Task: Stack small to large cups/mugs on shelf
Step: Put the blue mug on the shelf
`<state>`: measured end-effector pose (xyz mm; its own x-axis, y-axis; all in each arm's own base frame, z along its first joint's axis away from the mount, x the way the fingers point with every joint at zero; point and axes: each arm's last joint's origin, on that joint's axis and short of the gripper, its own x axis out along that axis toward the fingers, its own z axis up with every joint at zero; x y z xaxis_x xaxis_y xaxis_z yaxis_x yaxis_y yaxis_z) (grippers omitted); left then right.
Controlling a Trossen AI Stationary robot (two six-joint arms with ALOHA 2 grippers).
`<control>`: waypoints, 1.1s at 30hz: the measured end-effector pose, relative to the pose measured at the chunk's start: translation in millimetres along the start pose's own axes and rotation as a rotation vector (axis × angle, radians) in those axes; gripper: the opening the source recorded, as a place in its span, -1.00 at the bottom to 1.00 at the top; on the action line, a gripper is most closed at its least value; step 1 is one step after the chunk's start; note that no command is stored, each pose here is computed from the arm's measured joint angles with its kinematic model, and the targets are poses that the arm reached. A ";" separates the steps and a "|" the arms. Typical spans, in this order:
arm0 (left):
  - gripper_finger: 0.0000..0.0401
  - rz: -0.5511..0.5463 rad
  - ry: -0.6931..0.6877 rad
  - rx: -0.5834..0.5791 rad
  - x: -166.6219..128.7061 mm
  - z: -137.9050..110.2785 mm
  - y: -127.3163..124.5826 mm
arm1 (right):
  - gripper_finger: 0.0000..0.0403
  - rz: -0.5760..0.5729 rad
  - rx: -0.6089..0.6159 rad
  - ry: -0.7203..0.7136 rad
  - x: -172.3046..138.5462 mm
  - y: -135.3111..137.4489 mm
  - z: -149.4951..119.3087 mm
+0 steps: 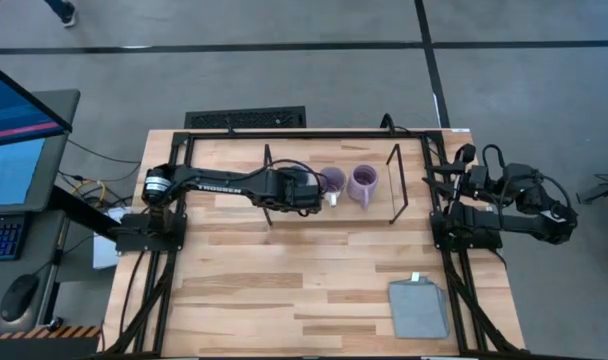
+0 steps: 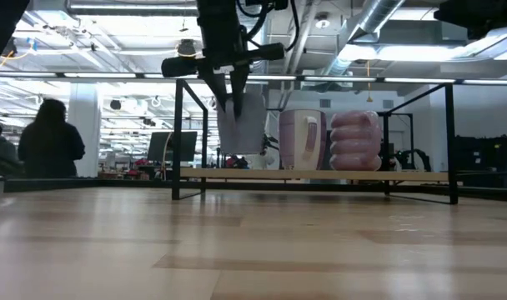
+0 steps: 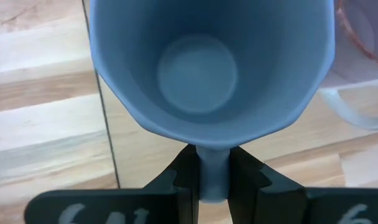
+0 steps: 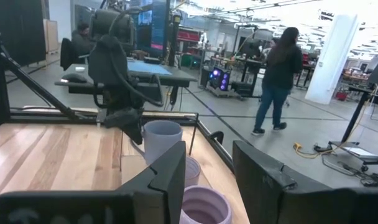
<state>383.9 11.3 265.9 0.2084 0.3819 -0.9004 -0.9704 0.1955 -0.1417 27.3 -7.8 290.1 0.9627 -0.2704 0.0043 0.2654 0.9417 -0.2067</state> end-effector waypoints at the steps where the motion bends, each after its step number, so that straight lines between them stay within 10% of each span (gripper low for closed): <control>1: -0.83 0.004 0.006 0.001 1.1 -0.5 -0.1 | -0.23 0.000 0.000 0.000 0.0 0.0 0.0; 33: -0.83 0.040 -0.023 -0.010 22.6 -4.1 -7.3 | -0.23 0.001 0.000 -0.001 0.1 0.0 0.0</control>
<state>395.2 14.8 244.9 0.1716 0.4099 -0.8958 -0.9793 0.1704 -0.1096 27.4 -7.7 290.1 0.9631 -0.2690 0.0051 0.2642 0.9420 -0.2069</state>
